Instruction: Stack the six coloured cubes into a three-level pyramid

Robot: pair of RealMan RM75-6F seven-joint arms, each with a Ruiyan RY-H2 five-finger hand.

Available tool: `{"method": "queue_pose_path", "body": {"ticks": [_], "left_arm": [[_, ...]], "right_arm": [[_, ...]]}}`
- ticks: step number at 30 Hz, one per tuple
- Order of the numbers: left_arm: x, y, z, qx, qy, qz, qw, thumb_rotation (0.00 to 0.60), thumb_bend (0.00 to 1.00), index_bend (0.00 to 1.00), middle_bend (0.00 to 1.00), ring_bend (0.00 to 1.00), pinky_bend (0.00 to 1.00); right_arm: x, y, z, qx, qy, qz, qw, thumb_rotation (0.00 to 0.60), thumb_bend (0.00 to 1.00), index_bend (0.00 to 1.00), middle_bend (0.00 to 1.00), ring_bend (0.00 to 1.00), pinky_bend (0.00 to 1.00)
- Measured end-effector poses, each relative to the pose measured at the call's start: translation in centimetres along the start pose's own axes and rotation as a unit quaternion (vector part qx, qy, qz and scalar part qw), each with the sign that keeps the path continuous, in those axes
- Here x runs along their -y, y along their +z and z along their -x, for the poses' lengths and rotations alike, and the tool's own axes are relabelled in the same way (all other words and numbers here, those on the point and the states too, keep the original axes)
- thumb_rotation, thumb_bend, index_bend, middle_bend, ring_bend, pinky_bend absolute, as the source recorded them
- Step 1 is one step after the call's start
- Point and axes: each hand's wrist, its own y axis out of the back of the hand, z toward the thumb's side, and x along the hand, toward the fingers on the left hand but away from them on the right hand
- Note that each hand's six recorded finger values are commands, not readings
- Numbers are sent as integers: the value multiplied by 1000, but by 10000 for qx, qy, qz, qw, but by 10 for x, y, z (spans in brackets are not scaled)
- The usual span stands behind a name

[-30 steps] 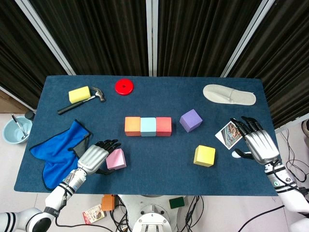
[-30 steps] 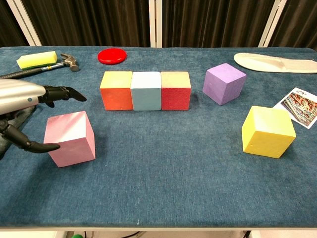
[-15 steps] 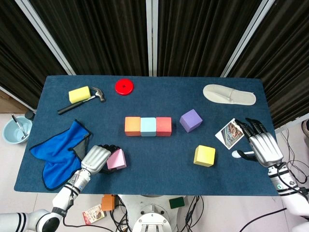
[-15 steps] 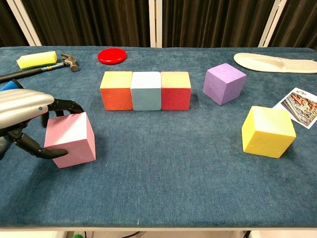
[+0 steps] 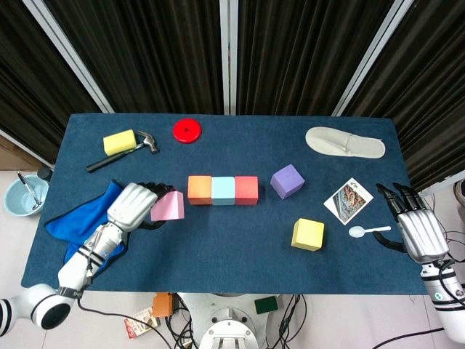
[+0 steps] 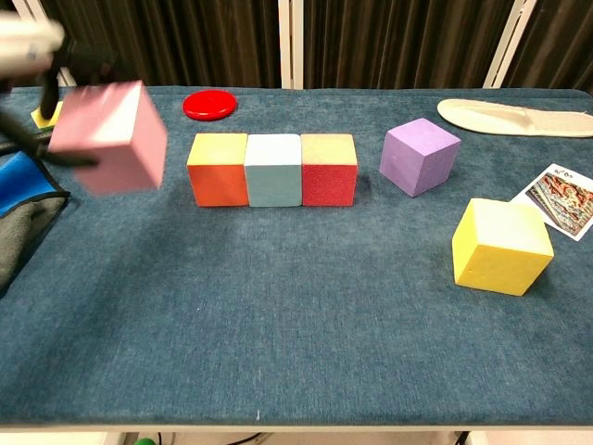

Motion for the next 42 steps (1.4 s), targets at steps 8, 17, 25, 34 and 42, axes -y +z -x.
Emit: {"method": "queue_pose_path", "body": {"ticks": [8,17,25,34,42], "left_arm": [[-27,8,-56,496,-398,-4,9980,556,205,354,345,387,490],[-29,8,-109,418,-683,57,9968,531,204,349,337,378,473],[-19,13,-126,260,-887,397,9949,461,205,342,330,378,453],[-10,27,-137,336,-944,453,9939,457,204,341,327,364,435],[-7,32,-141,544,-825,62,9951,499,205,341,327,353,429]], "right_arm": [[-2,-6,-14,225,-42,-9,9997,600,176,78,178,65,125],[2,-6,-15,281,14,24,9996,600,176,79,176,65,126],[5,-8,-13,311,50,39,9995,600,176,77,173,65,126],[5,-8,-15,317,62,49,9995,600,176,74,171,65,126],[5,-13,-20,396,62,78,9992,600,176,74,171,65,126]]}}
